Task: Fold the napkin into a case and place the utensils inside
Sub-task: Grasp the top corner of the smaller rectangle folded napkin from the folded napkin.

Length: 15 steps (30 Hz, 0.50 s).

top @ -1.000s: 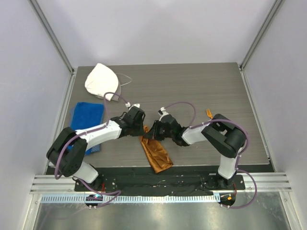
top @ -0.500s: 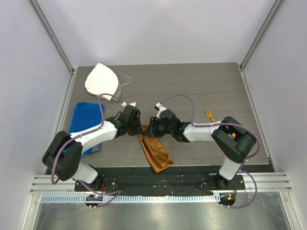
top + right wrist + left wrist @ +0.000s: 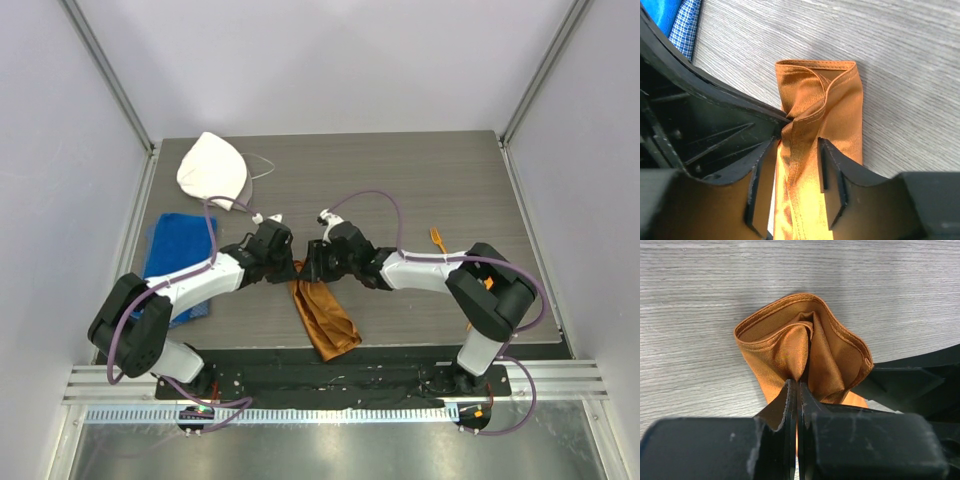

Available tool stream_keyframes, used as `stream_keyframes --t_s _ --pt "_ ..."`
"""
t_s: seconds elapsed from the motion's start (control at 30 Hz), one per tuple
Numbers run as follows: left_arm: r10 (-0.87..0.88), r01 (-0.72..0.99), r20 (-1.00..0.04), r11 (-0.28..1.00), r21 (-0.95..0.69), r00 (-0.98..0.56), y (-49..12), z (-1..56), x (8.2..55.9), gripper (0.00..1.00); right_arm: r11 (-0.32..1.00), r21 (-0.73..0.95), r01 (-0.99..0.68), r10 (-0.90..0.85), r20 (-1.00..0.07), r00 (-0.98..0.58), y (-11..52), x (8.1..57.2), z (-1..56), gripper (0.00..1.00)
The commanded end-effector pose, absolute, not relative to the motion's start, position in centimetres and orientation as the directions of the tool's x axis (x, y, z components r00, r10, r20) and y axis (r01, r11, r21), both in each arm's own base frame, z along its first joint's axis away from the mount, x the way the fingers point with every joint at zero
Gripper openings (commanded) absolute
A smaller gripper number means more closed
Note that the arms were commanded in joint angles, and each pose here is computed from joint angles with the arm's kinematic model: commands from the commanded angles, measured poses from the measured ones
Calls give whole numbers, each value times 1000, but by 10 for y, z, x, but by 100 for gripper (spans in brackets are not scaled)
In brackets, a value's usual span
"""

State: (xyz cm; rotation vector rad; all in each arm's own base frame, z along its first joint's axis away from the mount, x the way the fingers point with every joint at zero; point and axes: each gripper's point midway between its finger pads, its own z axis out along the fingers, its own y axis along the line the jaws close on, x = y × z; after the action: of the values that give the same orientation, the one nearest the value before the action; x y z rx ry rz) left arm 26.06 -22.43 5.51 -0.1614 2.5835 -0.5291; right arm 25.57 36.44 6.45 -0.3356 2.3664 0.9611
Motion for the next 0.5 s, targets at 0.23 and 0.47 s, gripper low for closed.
stream_keyframes --t_s 0.23,0.47 --pt "-235 -5 -470 898 -440 -851 -227 67 267 1 712 534 -456 -9 -642 -766 373 280 88 42" --pt "-243 -1 -480 893 -450 -843 -228 76 270 0 679 584 -444 -11 -597 -802 382 272 74 2"
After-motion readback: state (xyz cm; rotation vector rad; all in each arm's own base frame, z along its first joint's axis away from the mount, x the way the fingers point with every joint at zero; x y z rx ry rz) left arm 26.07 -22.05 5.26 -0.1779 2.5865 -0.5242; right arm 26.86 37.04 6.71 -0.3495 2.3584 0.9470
